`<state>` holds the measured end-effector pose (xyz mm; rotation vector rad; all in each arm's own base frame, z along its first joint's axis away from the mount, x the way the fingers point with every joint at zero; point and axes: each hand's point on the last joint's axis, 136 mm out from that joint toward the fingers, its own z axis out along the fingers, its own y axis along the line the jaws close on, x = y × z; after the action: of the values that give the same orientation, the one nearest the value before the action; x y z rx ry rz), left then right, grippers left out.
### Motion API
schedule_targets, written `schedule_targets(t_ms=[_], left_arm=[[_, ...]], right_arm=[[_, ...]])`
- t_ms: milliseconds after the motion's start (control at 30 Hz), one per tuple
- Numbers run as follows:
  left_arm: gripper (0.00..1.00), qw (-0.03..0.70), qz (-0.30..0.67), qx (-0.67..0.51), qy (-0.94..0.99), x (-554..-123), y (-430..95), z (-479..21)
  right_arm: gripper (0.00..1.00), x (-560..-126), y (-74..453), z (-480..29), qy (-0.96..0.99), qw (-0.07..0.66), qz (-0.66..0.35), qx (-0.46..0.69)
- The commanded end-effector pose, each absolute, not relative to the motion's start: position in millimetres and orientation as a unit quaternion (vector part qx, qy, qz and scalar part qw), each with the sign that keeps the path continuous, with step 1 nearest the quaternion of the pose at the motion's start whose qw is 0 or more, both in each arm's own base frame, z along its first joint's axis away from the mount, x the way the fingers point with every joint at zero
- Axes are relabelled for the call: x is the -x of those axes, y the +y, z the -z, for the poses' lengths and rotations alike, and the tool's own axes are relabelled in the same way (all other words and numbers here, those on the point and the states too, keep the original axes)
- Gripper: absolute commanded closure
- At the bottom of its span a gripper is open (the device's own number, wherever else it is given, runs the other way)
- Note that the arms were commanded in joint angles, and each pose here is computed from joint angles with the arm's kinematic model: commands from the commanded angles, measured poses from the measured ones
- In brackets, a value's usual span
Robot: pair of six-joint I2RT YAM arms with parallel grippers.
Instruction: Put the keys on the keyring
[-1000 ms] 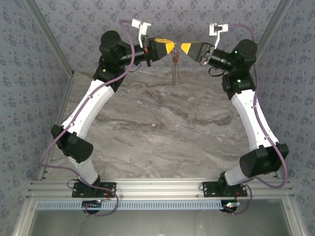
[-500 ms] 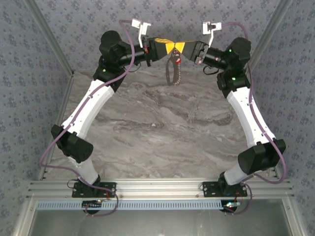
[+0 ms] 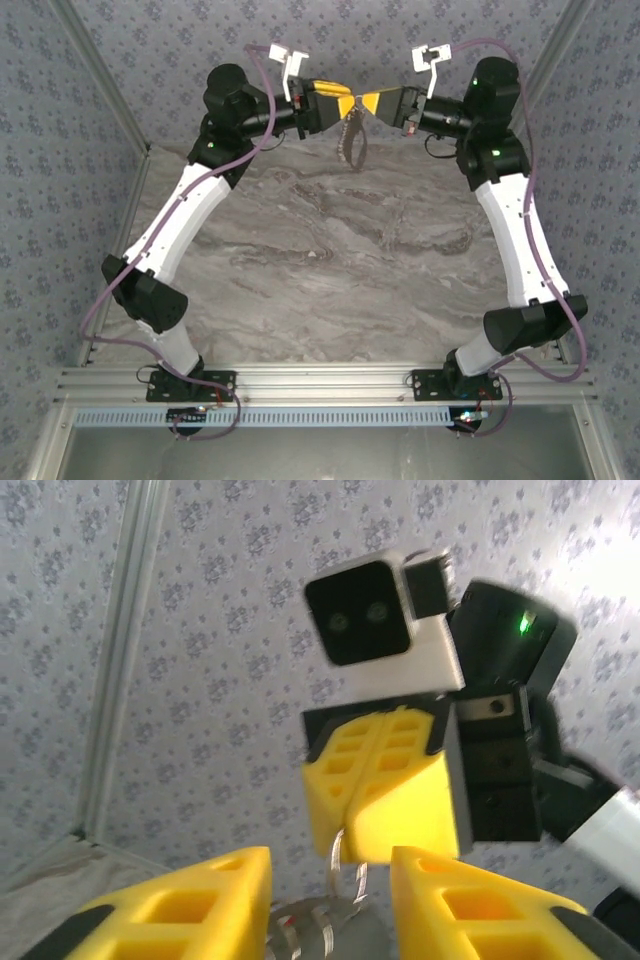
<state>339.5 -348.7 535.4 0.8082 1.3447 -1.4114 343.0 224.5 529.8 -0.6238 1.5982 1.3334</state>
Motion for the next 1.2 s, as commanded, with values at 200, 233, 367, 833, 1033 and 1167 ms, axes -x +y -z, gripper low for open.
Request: schedule_targets(t_ms=[200, 233, 367, 833, 1033, 1167], left_arm=[[0.5, 0.505, 0.528, -0.372, 0.572, -323, -320, -533], [0.5, 0.497, 0.526, -0.38, 0.576, -321, -320, -528], [0.48, 0.464, 0.525, -0.402, 0.59, -316, -323, -514], [0.47, 0.391, 0.541, -0.438, 0.603, -307, -348, -473], [0.47, 0.387, 0.54, -0.445, 0.601, -307, -355, -466], [0.47, 0.385, 0.539, -0.45, 0.598, -305, -358, -463]], right_arm=[[1.0, -323, 208, -480, 0.743, 0.44, -0.402, 0.303], [1.0, -323, 208, -477, 0.749, 0.44, -0.388, 0.307], [1.0, -321, 205, -469, 0.765, 0.441, -0.342, 0.321], [1.0, -312, 220, -461, 0.768, 0.437, -0.303, 0.358], [1.0, -310, 226, -461, 0.764, 0.43, -0.316, 0.363], [1.0, -310, 229, -461, 0.761, 0.429, -0.322, 0.364]])
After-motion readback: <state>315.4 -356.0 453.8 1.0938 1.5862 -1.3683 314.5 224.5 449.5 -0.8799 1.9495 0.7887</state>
